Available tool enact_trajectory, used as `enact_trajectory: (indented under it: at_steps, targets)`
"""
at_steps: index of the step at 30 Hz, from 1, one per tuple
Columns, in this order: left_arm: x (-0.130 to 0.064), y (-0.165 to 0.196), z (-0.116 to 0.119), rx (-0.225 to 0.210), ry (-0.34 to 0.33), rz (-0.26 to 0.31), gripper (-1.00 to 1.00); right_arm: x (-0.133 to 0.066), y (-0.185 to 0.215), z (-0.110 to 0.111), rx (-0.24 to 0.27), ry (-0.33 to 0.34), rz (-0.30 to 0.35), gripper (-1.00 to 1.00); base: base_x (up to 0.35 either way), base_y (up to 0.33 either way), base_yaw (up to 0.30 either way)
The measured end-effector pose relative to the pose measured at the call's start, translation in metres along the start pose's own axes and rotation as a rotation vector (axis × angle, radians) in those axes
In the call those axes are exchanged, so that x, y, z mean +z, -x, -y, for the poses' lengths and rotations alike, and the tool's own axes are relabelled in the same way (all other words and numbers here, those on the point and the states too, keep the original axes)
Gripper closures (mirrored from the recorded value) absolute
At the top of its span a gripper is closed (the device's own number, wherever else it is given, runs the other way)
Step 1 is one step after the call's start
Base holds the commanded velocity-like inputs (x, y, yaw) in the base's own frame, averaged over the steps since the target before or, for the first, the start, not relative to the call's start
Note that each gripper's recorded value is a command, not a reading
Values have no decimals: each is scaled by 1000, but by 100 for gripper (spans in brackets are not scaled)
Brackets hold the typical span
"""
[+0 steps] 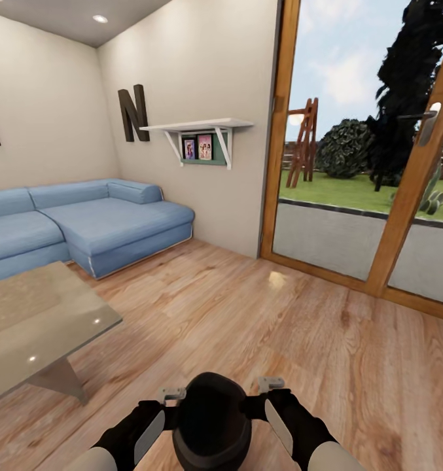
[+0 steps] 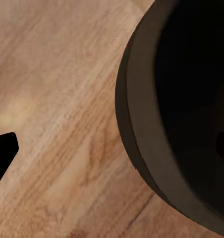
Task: Place each of the two pumpkins and all three candles from the living room inside a cabinet in the living room (use any cabinet), then make sure every cabinet is closed, and position the cauldron so it is next to a table in the living room.
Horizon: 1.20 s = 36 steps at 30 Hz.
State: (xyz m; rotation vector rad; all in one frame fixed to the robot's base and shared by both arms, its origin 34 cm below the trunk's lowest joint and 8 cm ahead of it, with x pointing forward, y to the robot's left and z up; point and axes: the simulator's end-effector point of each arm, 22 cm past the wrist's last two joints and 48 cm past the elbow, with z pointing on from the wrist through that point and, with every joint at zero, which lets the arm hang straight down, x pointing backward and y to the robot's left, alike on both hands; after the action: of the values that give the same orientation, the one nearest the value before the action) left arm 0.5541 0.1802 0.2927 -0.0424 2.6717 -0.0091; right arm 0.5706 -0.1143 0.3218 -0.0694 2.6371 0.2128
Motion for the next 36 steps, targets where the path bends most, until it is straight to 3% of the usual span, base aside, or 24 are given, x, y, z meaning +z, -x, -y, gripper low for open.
enact_trajectory:
  at_steps: [12,19,36]
  targets:
    - [0,-1,5,10,-10,-2,-100,0,-1,-8,-1,15,-1,-100,81,0,0]
    - [0,-2,16,26,-56,-4,-100,0,-5,-23,-1,83,-11,-100,6,0,0]
    - [-1,-2,19,27,-68,-1,-100,1,-8,-25,-2,91,-17,-100,35,23,0]
